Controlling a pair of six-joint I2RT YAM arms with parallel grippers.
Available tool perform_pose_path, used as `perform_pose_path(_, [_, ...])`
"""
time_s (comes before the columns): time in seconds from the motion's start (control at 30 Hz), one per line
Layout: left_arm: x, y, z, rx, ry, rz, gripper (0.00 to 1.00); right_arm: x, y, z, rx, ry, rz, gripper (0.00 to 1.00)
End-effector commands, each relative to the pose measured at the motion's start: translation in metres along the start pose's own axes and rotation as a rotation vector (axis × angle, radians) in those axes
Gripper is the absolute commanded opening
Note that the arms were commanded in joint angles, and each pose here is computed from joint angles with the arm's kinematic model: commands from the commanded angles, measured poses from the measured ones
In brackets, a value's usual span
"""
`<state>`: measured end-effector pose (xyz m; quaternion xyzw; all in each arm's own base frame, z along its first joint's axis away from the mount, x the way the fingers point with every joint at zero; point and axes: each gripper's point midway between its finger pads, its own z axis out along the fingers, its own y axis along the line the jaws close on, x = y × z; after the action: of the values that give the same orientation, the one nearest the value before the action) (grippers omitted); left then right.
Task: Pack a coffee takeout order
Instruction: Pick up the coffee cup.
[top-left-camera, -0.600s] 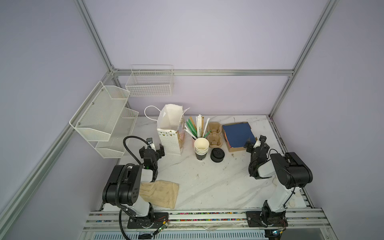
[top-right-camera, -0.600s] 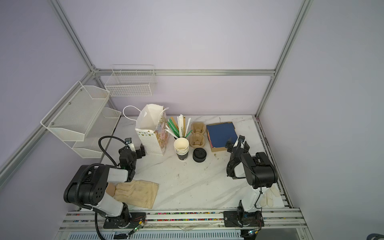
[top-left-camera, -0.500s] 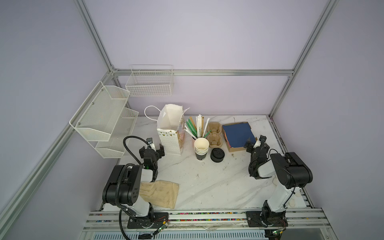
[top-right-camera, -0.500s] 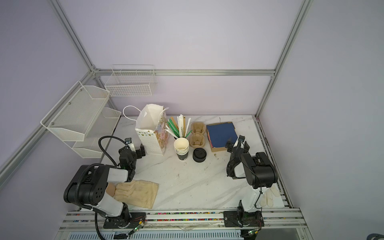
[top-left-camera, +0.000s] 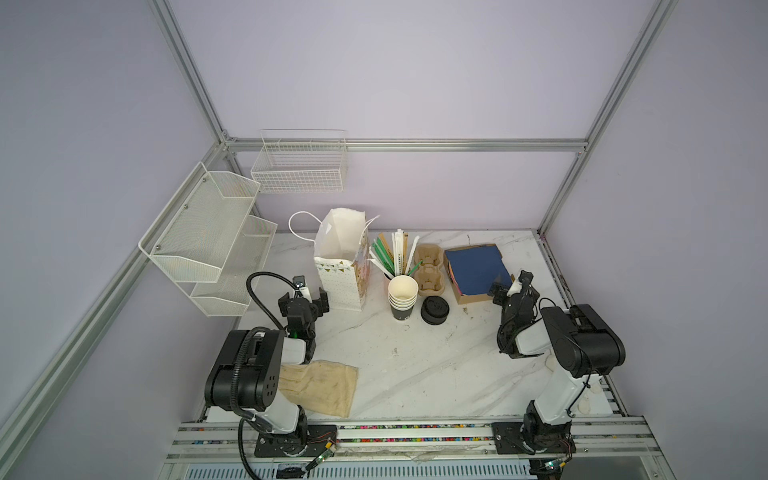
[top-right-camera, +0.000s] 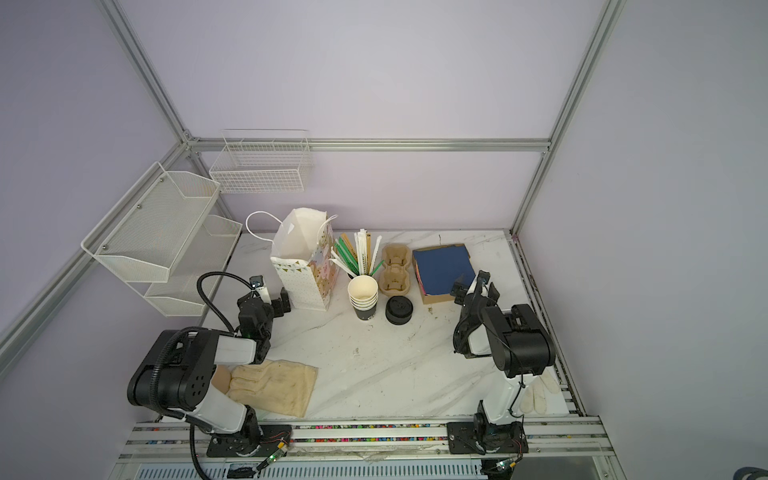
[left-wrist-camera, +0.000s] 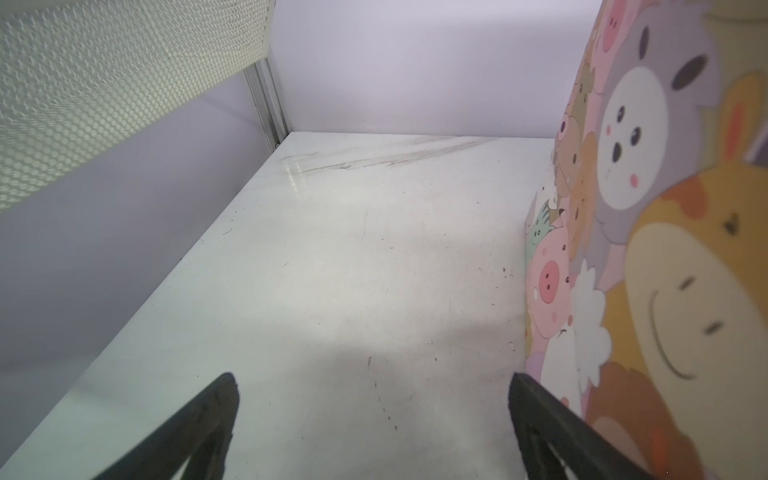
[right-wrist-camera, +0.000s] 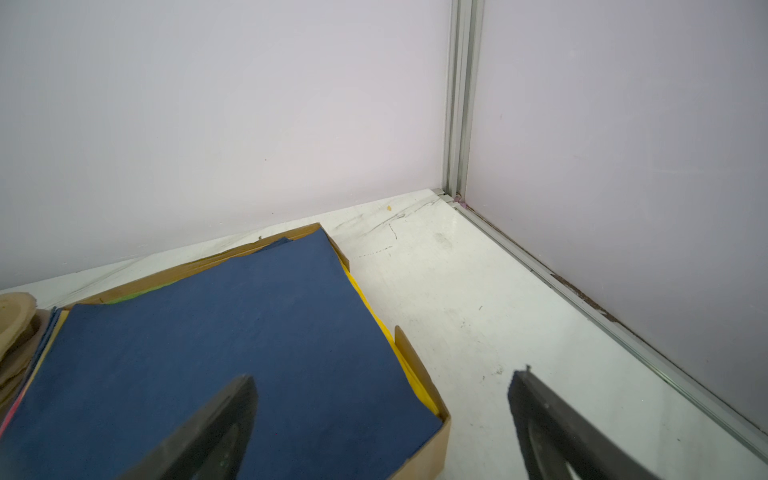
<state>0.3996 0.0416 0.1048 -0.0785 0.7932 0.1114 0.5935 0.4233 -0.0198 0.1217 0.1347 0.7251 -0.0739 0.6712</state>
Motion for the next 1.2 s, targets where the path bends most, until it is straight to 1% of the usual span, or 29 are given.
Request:
perform_pose_path(0.0, [-0.009, 0.002, -0.004, -0.006, -0.045, 0.000, 1.00, -0.017, 0.003, 0.001, -0.001, -0.058, 0.007, 0.98])
perform_pose_path(0.33, [-0.010, 0.002, -0.004, -0.005, -0.047, -0.002, 1.00, -0.019, 0.004, 0.000, -0.007, -0.065, 0.010, 0.97])
perform_pose_path(0.43, [-0.009, 0.003, -0.004, -0.006, -0.044, -0.001, 1.00, -0.034, 0.003, -0.004, 0.001, -0.073, 0.036, 0.98])
perform_pose_path(0.47, [-0.012, 0.002, -0.005, -0.002, -0.056, 0.003, 1.00, -0.044, 0.001, -0.006, 0.009, -0.082, 0.025, 0.98])
perform_pose_path(0.57, [-0.028, 0.006, -0.018, -0.015, -0.081, -0.007, 1.00, -0.069, 0.010, -0.016, -0.041, -0.109, 0.011, 0.98])
perform_pose_path(0.6, [-0.031, 0.007, -0.022, -0.009, -0.082, -0.001, 1.00, -0.081, 0.011, -0.022, -0.042, -0.134, 0.026, 0.97])
perform_pose_path(0.63, [-0.047, 0.007, -0.030, -0.001, -0.119, -0.005, 1.00, -0.090, 0.013, -0.027, -0.052, -0.149, 0.041, 0.98])
perform_pose_path(0.7, [-0.057, 0.009, -0.040, 0.008, -0.105, -0.029, 1.00, -0.117, 0.015, -0.038, -0.076, -0.191, 0.103, 0.98])
perform_pose_path(0.77, [-0.059, 0.011, -0.050, 0.015, -0.066, -0.079, 1.00, -0.147, 0.025, -0.049, -0.148, -0.232, 0.153, 0.98])
perform_pose_path(0.83, [-0.061, 0.011, -0.058, 0.028, -0.008, -0.164, 1.00, -0.172, 0.041, -0.061, -0.261, -0.269, 0.201, 0.98])
perform_pose_path(0.9, [-0.063, 0.017, -0.068, -0.005, 0.091, -0.327, 1.00, -0.197, 0.053, -0.075, -0.364, -0.306, 0.310, 0.98])
perform_pose_path(0.93, [-0.066, 0.016, -0.073, -0.008, 0.141, -0.381, 1.00, -0.204, 0.053, -0.076, -0.376, -0.291, 0.408, 0.98])
perform_pose_path(0.97, [-0.072, 0.010, -0.076, 0.031, 0.168, -0.385, 1.00, -0.208, 0.054, -0.076, -0.395, -0.266, 0.499, 0.97])
perform_pose_path(1.0, [-0.079, 0.004, -0.079, 0.062, 0.195, -0.403, 1.00, -0.207, 0.057, -0.073, -0.406, -0.210, 0.589, 0.97])
perform_pose_path(1.03, [-0.083, 0.002, -0.083, 0.069, 0.221, -0.451, 1.00, -0.203, 0.056, -0.070, -0.388, -0.143, 0.677, 0.97])
perform_pose_path(1.07, [-0.083, 0.008, -0.086, 0.028, 0.233, -0.509, 1.00, -0.202, 0.055, -0.071, -0.381, -0.119, 0.740, 0.98])
perform_pose_path(1.1, [-0.078, 0.014, -0.090, -0.017, 0.259, -0.599, 1.00, -0.201, 0.056, -0.073, -0.401, -0.117, 0.761, 0.97])
perform_pose_path(1.13, [-0.075, 0.011, -0.093, 0.007, 0.287, -0.640, 1.00, -0.202, 0.059, -0.077, -0.434, -0.119, 0.771, 0.98])
perform_pose_path(1.17, [-0.078, 0.005, -0.096, 0.059, 0.288, -0.634, 1.00, -0.205, 0.063, -0.081, -0.463, -0.124, 0.754, 0.97])
